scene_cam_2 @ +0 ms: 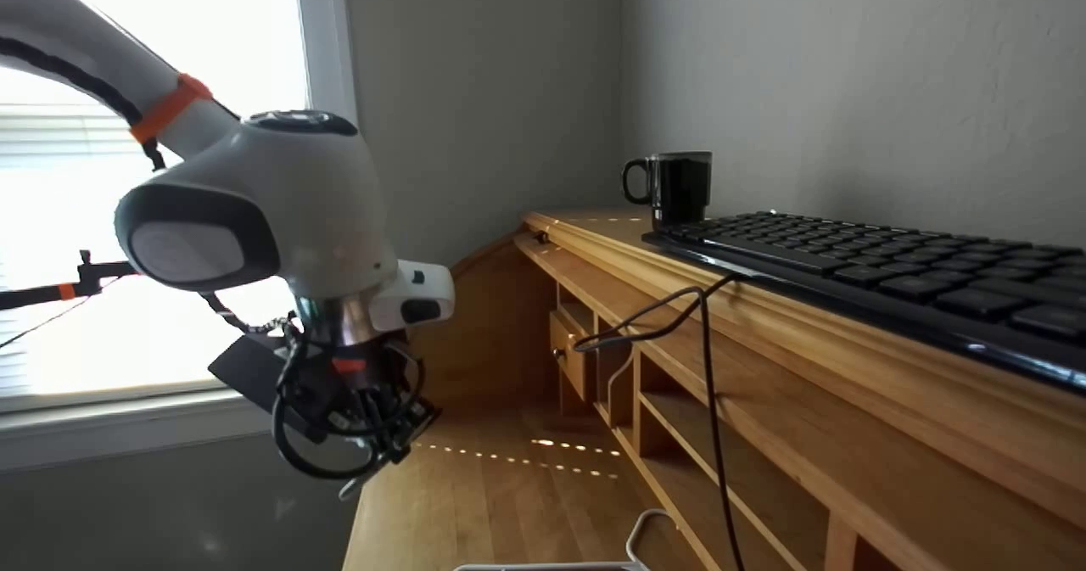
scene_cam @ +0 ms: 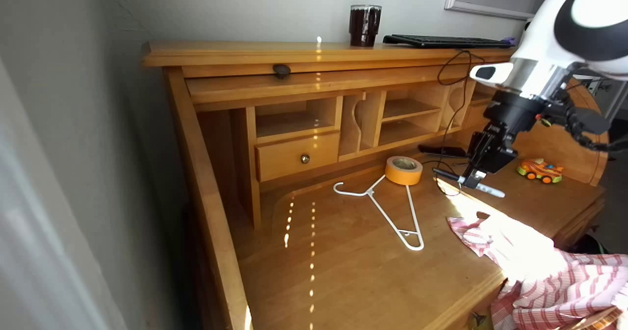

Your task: Put the black marker in the brown mug.

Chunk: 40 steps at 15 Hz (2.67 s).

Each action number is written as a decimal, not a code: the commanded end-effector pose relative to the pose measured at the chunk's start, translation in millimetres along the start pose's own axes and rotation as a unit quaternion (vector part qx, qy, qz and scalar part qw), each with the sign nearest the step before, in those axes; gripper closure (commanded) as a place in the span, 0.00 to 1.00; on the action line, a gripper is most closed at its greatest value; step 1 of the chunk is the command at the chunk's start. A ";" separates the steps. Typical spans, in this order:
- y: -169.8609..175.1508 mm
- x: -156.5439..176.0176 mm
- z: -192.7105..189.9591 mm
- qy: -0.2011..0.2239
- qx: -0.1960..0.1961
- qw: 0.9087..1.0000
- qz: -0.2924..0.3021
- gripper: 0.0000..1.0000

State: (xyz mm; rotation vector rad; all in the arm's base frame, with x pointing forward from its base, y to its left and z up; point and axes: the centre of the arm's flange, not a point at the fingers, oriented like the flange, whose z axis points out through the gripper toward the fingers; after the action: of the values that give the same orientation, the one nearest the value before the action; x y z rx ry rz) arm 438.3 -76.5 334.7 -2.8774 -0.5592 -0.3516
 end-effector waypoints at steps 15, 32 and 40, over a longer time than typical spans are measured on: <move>-58.2 83.6 -300.7 0.396 0.067 0.915 -0.011 0.96; 27.9 152.0 -341.9 0.525 -0.058 0.843 0.103 0.96; 82.9 178.4 -339.8 0.596 -0.163 0.768 0.168 0.96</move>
State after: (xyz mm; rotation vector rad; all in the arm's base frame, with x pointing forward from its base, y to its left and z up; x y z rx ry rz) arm 536.0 -155.4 709.8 -2.2135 0.2111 -2.0067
